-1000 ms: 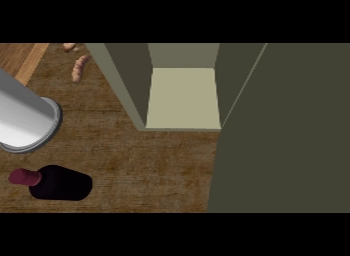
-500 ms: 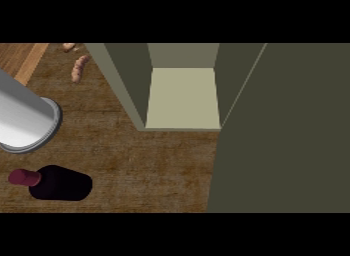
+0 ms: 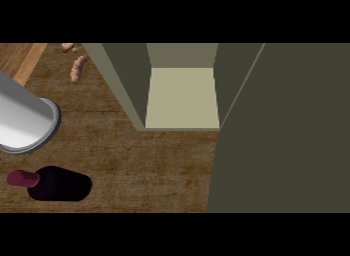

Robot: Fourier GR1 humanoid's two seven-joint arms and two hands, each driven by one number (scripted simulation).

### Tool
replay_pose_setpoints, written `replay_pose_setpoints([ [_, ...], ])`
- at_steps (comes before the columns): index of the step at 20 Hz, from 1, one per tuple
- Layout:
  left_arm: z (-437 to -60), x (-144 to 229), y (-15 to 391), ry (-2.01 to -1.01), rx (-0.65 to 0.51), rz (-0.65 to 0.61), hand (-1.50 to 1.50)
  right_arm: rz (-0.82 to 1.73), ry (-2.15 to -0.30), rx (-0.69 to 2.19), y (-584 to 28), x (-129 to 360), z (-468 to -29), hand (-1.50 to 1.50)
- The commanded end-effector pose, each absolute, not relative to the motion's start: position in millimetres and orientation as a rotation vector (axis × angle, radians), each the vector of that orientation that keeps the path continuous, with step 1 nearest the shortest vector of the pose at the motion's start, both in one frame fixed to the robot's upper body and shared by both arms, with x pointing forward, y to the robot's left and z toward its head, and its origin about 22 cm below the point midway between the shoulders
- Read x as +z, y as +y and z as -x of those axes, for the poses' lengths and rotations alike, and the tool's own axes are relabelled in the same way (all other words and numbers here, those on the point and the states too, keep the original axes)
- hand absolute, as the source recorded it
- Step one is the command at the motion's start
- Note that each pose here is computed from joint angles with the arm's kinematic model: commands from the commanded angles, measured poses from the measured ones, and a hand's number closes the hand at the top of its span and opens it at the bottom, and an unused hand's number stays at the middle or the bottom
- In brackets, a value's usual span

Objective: Pick up the wine, place it into the cabinet and close the cabinet

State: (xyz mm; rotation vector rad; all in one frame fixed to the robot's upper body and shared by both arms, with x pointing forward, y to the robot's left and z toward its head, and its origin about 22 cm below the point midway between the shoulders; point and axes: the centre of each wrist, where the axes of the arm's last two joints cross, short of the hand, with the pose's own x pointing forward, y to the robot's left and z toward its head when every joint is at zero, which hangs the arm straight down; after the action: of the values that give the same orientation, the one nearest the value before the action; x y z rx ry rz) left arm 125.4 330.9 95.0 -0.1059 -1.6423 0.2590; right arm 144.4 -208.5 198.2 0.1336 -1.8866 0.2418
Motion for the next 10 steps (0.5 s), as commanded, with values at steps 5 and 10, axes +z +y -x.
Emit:
replay_pose_setpoints([
  [5, -142, 68, 330, -1.646, 0.301, 0.049, -1.50, -0.195, -1.934, 0.236, -211, 215, -110, -1.50],
  [10, -137, 42, 350, -1.655, 0.299, 0.021, -1.50, -0.194, -1.949, 0.233, -211, 220, -117, -1.50],
])
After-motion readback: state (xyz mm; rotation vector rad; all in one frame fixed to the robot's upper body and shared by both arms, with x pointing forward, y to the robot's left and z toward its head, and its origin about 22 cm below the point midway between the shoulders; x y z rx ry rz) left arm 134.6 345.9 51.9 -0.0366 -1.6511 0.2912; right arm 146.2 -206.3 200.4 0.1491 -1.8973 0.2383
